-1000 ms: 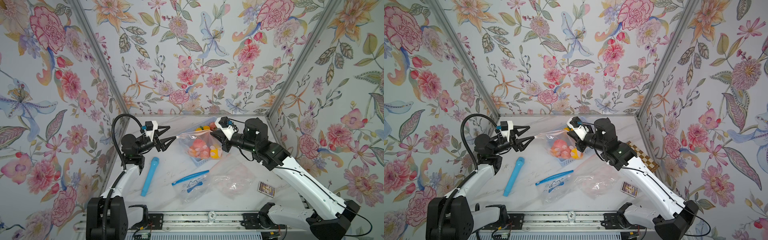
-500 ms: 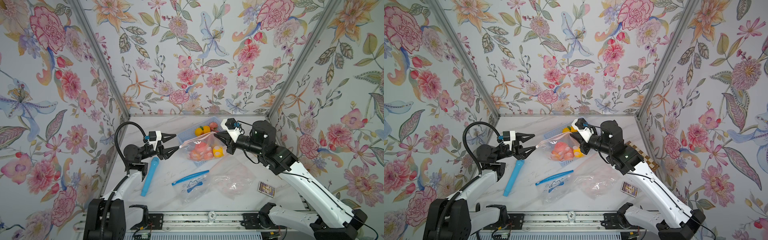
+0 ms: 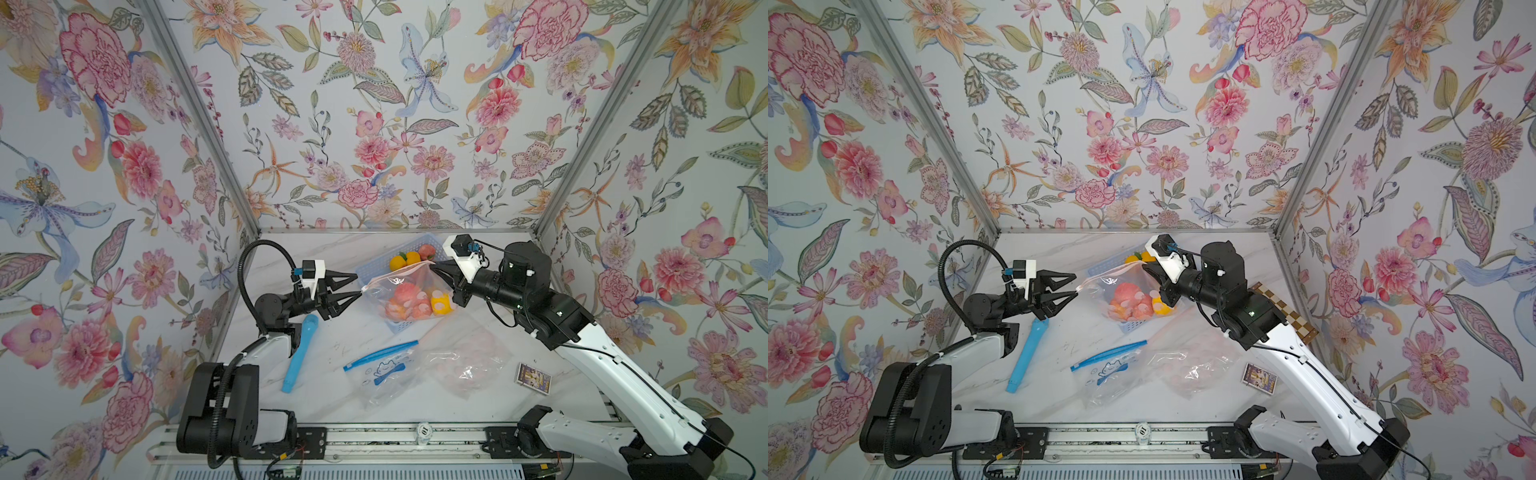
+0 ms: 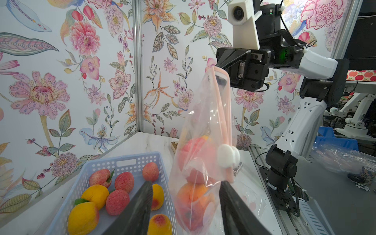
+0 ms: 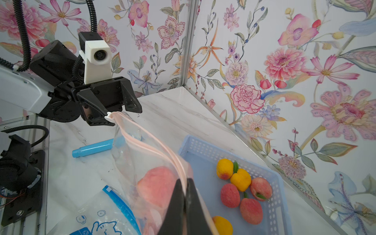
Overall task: Place the peach in a zip-top bag and seal the zipper
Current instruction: Zip the zipper on the zipper food storage bag.
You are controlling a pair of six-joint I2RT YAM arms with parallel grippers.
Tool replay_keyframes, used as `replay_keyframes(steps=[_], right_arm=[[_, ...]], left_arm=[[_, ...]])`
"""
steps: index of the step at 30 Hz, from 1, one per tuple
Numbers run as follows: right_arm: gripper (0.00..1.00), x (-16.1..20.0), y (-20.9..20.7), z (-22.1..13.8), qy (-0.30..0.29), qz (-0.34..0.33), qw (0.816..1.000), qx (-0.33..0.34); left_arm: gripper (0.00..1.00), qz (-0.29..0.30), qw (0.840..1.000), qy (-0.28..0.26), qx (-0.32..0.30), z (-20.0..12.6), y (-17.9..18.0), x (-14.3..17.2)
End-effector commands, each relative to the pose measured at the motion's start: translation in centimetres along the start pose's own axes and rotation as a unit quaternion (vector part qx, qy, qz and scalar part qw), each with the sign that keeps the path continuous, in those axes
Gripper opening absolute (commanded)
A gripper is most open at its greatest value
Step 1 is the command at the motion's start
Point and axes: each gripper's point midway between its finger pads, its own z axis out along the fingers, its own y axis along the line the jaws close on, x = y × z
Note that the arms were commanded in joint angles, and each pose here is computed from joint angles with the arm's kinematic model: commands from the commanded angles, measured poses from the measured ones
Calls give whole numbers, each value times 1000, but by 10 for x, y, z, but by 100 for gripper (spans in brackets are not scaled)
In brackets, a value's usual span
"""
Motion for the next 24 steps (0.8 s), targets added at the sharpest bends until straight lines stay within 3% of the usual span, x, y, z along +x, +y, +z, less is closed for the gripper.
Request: replay_keyframes(steps=[1, 7, 14, 24], right_arm=[[0, -8, -17, -2, -17, 8, 999, 40], [0, -16, -15, -3, -36, 9, 999, 30], [0, -18, -14, 1, -44, 13, 999, 19], [0, -17, -13, 2, -50, 22, 998, 17]], left_arm=[[56, 28, 999, 15, -14, 3, 3, -3], [61, 80, 986, 111, -98, 3, 19, 13], [59, 85, 990, 32, -105, 12, 22, -19], [56, 102, 993, 10, -66, 29, 4, -25]])
